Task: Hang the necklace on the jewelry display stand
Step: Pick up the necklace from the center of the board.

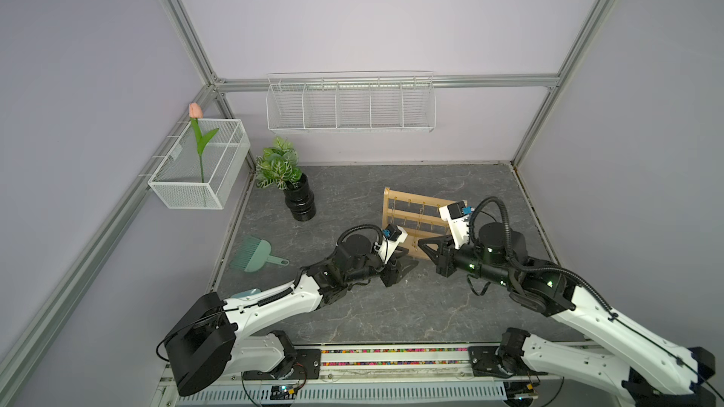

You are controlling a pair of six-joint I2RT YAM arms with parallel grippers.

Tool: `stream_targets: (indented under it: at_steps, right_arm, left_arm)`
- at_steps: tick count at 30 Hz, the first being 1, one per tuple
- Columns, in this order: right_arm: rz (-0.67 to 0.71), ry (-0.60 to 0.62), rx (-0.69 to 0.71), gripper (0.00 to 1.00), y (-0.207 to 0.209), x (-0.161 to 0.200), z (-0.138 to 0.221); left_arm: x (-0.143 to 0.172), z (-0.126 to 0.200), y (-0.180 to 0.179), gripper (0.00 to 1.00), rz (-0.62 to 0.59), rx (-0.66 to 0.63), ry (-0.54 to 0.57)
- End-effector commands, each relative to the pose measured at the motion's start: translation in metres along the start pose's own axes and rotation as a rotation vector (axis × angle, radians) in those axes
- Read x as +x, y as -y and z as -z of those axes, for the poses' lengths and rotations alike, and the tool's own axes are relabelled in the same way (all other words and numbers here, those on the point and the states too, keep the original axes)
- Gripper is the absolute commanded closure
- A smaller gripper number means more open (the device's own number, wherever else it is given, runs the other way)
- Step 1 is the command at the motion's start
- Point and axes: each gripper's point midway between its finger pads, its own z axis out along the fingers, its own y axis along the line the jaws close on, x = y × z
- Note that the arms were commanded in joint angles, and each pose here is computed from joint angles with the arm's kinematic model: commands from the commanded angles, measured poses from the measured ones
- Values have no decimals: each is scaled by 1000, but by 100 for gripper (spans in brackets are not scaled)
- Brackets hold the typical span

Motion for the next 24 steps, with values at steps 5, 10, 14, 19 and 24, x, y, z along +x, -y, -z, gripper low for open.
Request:
stream_targets:
  at_steps: [5, 10, 14, 19, 24]
  right_arm:
    - [9, 40, -14, 93, -6, -13, 3]
    - [15, 43, -12, 93, -6, -14, 3]
    - [15, 48, -16, 93, -7, -16, 3]
    - [16, 51, -8, 93, -6, -17, 4]
    - [17, 50, -10, 93, -6, -17, 3]
  left_arm:
    - [-10, -2, 5, 62, -20, 31, 25]
    - [-7, -1, 5, 74, -17, 31, 15]
    - [-6, -2, 7, 76, -16, 43, 10]
    - [-6, -3, 8, 83, -13, 49, 9]
    - [-6, -3, 8, 90, -12, 50, 6]
